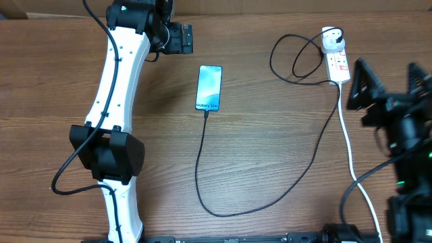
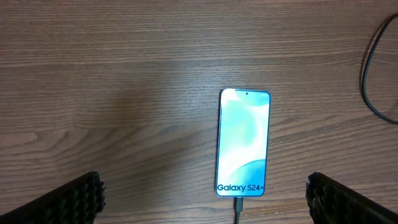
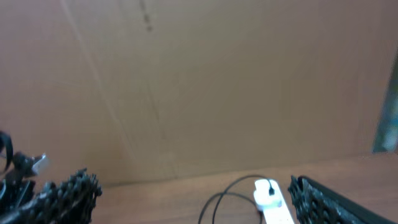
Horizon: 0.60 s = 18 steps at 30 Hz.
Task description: Plug charger to phone and switch on socket
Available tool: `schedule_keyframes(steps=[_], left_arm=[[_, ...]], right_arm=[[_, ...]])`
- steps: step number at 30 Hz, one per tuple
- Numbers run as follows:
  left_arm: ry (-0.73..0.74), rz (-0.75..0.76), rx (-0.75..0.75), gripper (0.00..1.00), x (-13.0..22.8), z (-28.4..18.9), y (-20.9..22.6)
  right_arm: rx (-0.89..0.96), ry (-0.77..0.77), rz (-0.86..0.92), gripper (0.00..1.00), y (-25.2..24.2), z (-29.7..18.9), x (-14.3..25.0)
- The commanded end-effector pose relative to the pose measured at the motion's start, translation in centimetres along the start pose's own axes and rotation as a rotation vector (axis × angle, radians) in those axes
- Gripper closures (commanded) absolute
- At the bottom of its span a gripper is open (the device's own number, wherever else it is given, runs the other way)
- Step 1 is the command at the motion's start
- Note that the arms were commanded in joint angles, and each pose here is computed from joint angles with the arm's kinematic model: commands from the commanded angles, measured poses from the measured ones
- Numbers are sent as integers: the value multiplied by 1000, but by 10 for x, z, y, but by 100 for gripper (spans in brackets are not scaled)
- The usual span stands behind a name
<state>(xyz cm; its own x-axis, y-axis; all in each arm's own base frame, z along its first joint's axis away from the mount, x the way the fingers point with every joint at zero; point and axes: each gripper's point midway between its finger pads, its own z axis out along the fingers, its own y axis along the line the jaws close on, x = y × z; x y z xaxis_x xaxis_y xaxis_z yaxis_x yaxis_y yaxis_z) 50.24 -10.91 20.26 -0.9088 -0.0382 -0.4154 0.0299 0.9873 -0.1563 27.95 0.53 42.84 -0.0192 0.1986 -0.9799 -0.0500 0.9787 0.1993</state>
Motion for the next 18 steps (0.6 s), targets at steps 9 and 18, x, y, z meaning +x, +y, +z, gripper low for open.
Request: schedule_keyframes(steps=[9,18], left_arm=[[-2,-6,-7,0,-1,1,3],[-2,-6,-7,0,-1,1,3]], right_arm=[[-54,-142,-4,0,-7,-18,112],[-107,-194,1,0,-12,-32,187]])
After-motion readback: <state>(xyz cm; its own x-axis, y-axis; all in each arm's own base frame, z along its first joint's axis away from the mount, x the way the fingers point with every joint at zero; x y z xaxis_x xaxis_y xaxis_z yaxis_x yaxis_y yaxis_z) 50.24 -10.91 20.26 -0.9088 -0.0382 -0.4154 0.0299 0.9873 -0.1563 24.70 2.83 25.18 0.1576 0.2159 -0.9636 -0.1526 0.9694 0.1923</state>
